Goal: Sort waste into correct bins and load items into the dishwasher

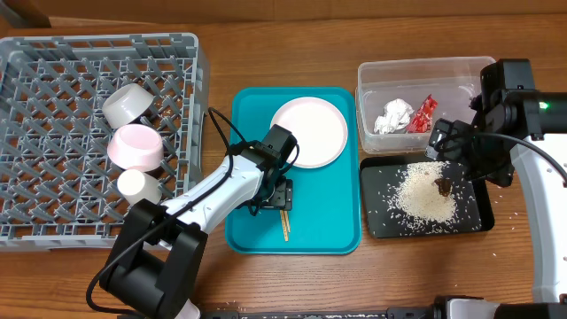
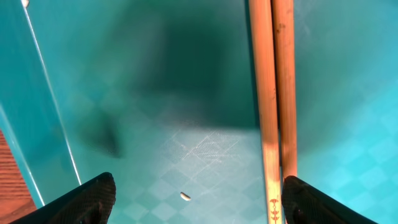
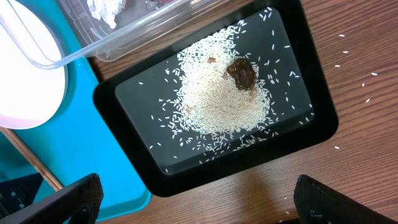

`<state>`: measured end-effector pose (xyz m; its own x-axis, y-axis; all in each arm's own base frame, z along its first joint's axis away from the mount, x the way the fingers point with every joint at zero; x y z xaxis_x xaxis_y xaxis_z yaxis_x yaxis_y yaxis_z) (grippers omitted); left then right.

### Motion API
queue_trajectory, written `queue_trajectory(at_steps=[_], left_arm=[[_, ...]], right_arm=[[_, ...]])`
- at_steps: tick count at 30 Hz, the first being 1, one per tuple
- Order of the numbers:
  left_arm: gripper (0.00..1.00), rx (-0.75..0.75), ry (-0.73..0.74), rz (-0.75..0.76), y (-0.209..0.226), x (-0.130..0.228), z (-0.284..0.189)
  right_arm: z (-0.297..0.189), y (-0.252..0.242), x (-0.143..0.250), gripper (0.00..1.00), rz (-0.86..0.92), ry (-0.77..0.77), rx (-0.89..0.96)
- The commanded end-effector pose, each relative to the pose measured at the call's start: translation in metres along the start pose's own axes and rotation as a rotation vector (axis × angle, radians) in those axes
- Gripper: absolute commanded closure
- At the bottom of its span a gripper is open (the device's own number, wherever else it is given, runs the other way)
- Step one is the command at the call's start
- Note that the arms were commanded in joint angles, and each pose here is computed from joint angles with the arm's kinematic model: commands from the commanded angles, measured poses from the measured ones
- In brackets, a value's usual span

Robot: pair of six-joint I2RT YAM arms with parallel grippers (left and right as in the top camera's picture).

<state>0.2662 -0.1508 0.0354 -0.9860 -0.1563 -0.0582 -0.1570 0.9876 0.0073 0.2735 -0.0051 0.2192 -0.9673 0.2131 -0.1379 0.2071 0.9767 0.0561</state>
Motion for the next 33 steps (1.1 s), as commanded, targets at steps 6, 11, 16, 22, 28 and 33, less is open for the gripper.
queue_trajectory(at_steps=[6,11,16,22,28,33], left_arm=[[0.12,-0.02,-0.008,-0.012,0.007,0.005,0.012],[0.14,-0.035,0.01,-0.011,0.012,0.011,0.015],[0.62,-0.035,0.017,-0.011,0.012,0.012,0.015],[0.94,-0.035,0.016,-0.012,0.013,0.012,0.015],[0.96,-0.024,-0.001,-0.045,0.015,-0.001,0.001],[0.96,0.016,-0.067,-0.059,0.024,-0.031,-0.041]], right_arm=[[-0.004,-0.001,-0.002,0.0,0.0,-0.017,0.007],[-0.004,-0.001,-0.002,0.0,0.0,-0.016,0.007],[-0.004,-0.001,-0.002,0.0,0.0,-0.016,0.007],[-0.004,-0.001,-0.001,0.0,0.0,-0.013,0.008],[-0.004,-0.001,-0.001,0.0,0.0,-0.012,0.008],[-0.004,-0.001,-0.001,0.0,0.0,-0.012,0.008]])
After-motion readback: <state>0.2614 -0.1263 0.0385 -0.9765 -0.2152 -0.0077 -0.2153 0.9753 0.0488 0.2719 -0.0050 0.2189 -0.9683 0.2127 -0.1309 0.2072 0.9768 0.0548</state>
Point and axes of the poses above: each gripper's point midway between its finger pads, its own z axis out along the fingers, its own y axis along the line the jaws close on, x = y × z, the point moved 2 cm from there along -z, back along the fingers, and after that the axes turned 10 degrees about -z, right-handed, at the moved point
